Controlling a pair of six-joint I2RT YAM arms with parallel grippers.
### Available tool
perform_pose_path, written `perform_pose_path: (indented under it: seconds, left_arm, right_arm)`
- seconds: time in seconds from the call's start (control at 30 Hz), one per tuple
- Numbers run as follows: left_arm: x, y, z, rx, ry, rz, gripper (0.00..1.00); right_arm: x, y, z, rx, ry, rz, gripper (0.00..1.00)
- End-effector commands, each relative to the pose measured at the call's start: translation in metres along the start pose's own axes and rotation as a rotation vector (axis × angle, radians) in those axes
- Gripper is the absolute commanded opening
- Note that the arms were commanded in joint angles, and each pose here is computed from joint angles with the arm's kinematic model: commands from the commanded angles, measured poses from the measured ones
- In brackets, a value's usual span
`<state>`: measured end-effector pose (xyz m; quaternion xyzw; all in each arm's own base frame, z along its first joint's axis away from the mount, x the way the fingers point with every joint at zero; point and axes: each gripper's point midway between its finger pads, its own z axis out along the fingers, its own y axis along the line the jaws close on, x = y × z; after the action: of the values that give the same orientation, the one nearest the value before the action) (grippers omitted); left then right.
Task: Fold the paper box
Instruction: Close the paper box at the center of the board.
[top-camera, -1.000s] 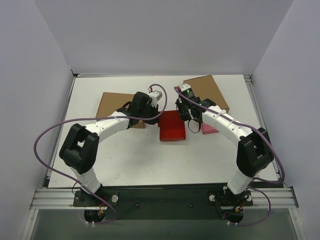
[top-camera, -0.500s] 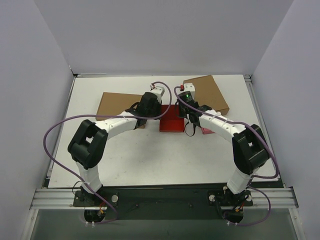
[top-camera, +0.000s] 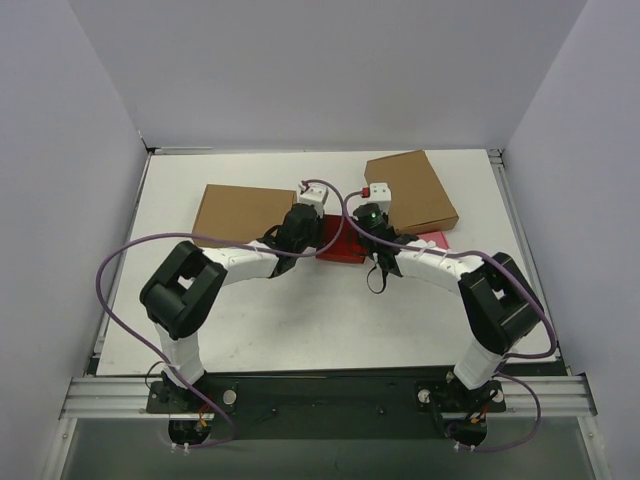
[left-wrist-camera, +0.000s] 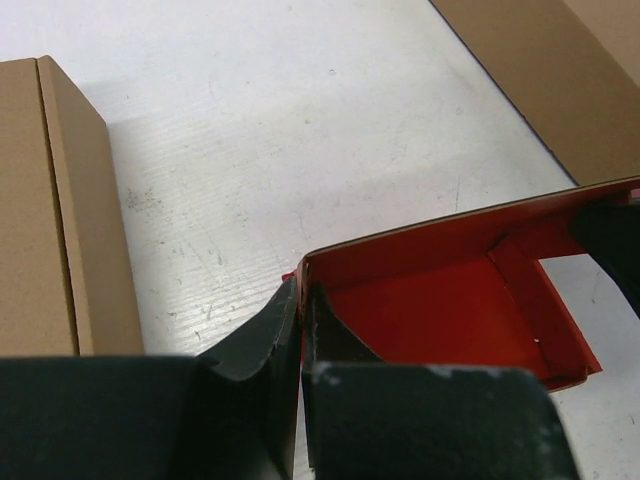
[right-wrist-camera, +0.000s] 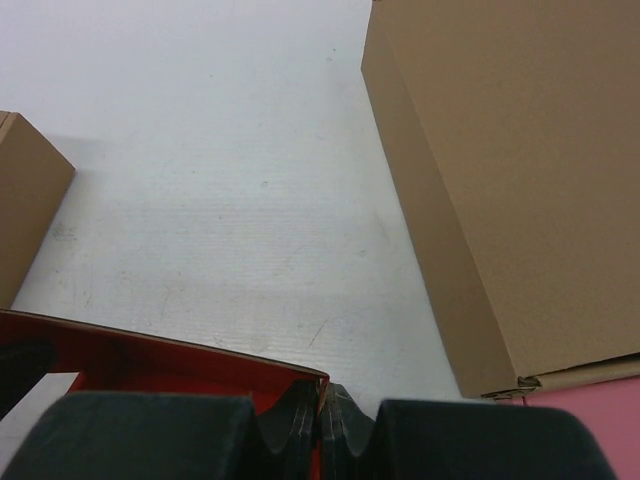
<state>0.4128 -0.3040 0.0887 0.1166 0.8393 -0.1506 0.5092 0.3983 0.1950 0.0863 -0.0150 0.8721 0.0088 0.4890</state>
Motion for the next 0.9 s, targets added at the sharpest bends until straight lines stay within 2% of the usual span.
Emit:
perform_pose_path:
  seconds: [0.0,0.47,0.87]
  left_arm:
    - [0.002,-0.032,-0.010,0.102,-0.029,-0.046,0.00]
    - [0.046,-0.036,-0.031,0.129,0.039,-0.114,0.00]
    - [0.062,-0.040,-0.038,0.168,0.061,-0.169,0.00]
  right_arm:
    - [0.003,0.026,-0.011,-0.080,-0.017,0.034,0.00]
    - [0.037,0.032,-0.025,-0.076,0.049,0.076,0.00]
    - [0.050,0.049,-0.030,-0.089,0.068,0.085,0.00]
